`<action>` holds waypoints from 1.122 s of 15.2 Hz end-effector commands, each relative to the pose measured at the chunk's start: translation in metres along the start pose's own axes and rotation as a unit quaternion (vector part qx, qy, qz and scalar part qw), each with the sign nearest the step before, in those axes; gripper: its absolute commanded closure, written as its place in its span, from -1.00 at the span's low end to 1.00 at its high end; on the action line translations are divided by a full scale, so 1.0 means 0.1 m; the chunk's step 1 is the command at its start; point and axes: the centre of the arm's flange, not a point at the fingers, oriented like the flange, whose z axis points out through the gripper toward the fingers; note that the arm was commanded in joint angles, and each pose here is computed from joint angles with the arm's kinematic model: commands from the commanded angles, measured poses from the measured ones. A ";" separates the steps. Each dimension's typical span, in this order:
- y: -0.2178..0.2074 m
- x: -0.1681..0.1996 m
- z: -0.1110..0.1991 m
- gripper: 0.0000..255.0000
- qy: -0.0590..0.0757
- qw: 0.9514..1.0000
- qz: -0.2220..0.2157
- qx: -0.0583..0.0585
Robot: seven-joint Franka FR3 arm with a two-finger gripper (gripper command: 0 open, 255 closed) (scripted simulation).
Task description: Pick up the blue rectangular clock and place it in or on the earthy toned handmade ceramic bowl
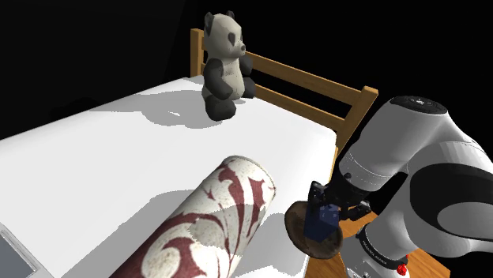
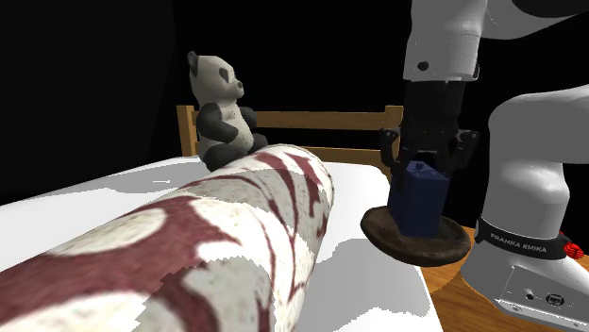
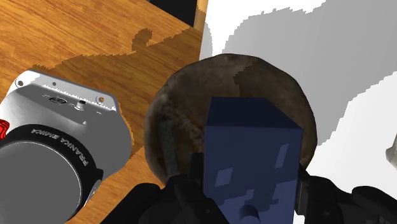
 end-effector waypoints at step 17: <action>0.00 0.00 -0.50 -1.00 0.000 1.000 0.000 0.000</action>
